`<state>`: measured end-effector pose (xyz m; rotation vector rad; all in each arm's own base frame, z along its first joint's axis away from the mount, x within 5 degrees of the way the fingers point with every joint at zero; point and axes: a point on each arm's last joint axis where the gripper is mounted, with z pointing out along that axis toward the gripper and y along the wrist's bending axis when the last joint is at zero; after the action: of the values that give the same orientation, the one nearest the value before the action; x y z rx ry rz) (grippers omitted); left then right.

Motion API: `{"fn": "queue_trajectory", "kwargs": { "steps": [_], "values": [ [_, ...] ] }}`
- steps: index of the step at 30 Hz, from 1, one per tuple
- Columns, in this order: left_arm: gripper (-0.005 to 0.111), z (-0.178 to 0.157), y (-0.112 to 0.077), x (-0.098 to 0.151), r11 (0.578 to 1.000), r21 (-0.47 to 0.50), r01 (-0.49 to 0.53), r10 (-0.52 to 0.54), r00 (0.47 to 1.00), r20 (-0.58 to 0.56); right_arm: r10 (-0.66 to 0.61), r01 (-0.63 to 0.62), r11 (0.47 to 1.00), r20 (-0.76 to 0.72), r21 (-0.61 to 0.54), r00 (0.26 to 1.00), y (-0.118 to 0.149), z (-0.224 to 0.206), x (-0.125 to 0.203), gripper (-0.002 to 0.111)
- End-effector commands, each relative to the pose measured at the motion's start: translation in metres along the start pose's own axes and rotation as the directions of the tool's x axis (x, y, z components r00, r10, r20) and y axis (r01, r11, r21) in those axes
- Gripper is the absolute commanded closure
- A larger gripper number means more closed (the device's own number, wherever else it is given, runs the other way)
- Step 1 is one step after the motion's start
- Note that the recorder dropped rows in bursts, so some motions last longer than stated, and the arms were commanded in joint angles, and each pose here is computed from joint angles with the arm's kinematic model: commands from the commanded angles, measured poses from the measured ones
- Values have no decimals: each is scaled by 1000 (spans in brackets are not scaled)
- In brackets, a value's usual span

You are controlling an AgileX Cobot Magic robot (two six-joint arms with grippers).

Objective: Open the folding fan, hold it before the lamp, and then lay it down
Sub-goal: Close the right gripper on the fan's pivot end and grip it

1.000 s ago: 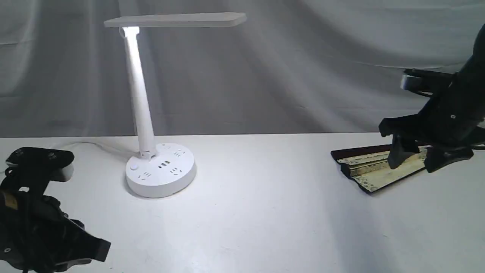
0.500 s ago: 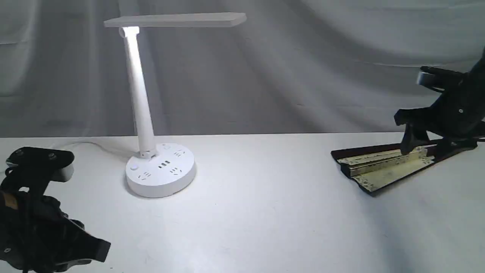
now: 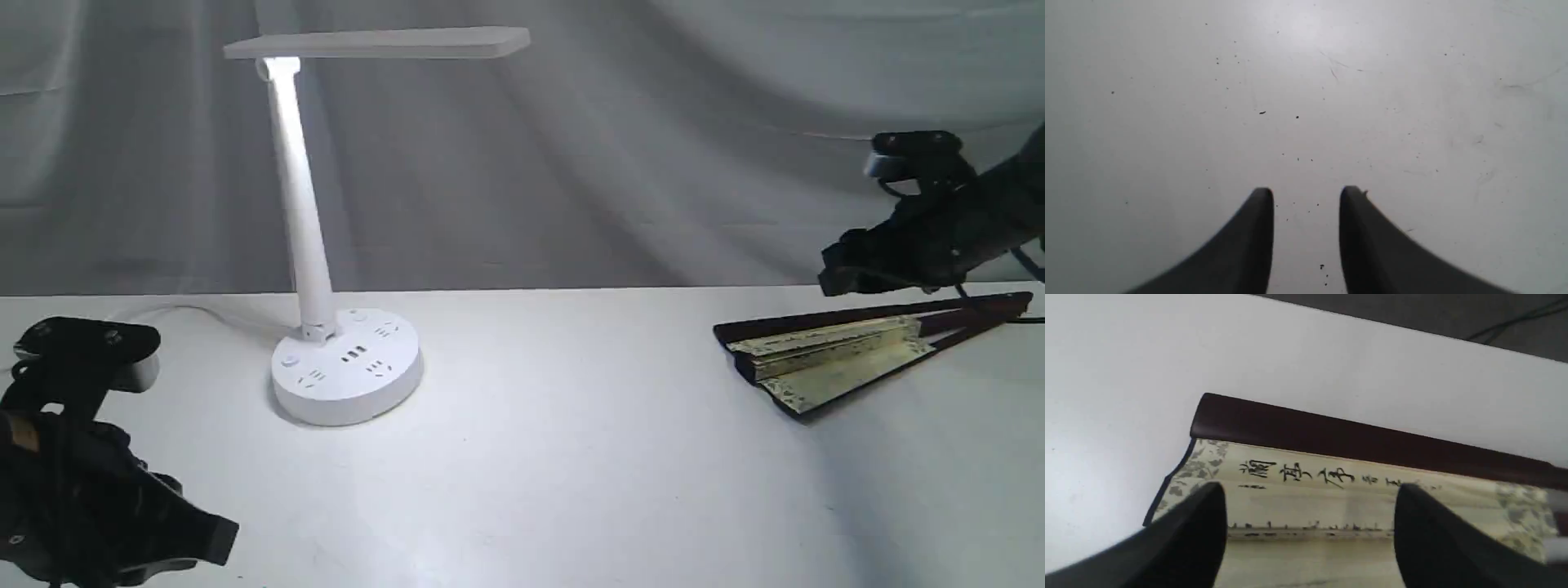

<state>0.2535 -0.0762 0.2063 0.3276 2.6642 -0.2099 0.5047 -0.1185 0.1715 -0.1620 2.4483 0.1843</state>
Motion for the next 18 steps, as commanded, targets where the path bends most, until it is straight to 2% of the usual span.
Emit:
{"fn": "queue_trajectory", "kwargs": {
  "steps": [1, 7, 18],
  "values": [
    [79, -1, -2, -1, 1000, 5, -7, 7, 1000, 5, -124, 124, 992, 12, -23, 992, 11, 21, 3, 49],
    [79, -1, -2, -1, 1000, 5, -7, 7, 1000, 5, -187, 187, 982, 18, -8, 982, 21, 41, 7, 49],
    [79, -1, -2, -1, 1000, 5, -7, 7, 1000, 3, -290, 283, 954, -68, -104, 954, 29, 53, 24, 36]
  ]
}}
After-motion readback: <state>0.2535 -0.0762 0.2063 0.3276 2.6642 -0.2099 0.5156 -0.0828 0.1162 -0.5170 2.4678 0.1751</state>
